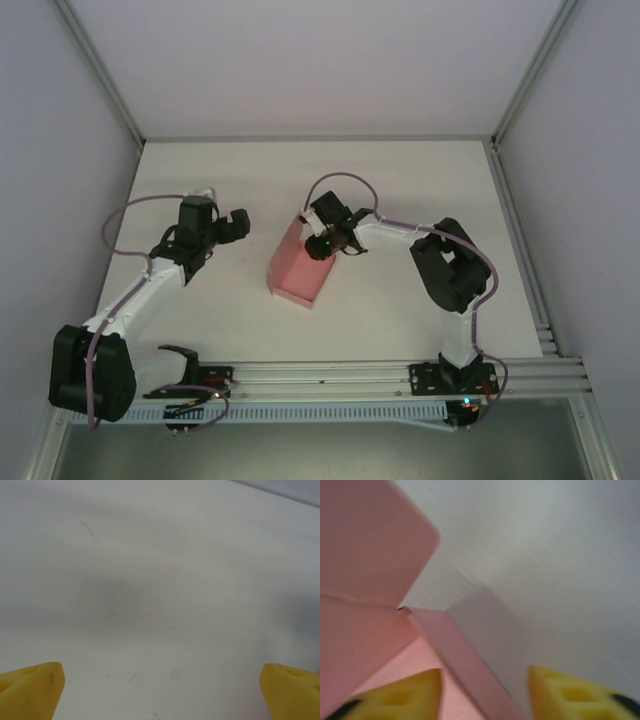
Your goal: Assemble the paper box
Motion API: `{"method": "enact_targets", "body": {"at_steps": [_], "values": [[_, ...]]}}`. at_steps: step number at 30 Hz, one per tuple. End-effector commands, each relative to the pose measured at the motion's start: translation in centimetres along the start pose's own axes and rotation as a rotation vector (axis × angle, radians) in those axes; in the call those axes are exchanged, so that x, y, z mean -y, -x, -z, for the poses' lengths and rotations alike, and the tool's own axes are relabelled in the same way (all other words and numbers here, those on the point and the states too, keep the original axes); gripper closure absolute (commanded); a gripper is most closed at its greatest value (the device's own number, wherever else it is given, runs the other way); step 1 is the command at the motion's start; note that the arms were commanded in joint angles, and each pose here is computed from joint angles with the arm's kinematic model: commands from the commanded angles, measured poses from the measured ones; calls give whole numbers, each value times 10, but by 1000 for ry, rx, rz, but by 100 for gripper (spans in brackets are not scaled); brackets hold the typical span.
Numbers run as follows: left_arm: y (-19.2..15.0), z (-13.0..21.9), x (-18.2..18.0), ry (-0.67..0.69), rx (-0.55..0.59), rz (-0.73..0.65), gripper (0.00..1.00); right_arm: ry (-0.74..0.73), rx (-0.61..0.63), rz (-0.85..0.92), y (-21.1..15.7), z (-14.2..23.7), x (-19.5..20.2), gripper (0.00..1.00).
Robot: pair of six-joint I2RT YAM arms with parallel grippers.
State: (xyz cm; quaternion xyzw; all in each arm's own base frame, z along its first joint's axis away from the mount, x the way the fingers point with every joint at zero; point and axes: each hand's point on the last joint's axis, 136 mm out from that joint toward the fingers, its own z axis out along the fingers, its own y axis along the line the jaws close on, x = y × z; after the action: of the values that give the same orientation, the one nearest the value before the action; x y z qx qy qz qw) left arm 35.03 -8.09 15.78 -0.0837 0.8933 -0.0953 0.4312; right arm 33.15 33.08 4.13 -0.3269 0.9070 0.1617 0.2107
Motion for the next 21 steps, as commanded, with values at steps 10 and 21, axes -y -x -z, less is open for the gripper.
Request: {"method": "enact_targets", "body": {"at_steps": [10,21], "values": [[13,10,-6,9,75,38,0,-483,63,-515,-53,43,68,92],[-2,5,39,-243,12,-138,0,-534,105,-577,-55,59,57,66]]}}
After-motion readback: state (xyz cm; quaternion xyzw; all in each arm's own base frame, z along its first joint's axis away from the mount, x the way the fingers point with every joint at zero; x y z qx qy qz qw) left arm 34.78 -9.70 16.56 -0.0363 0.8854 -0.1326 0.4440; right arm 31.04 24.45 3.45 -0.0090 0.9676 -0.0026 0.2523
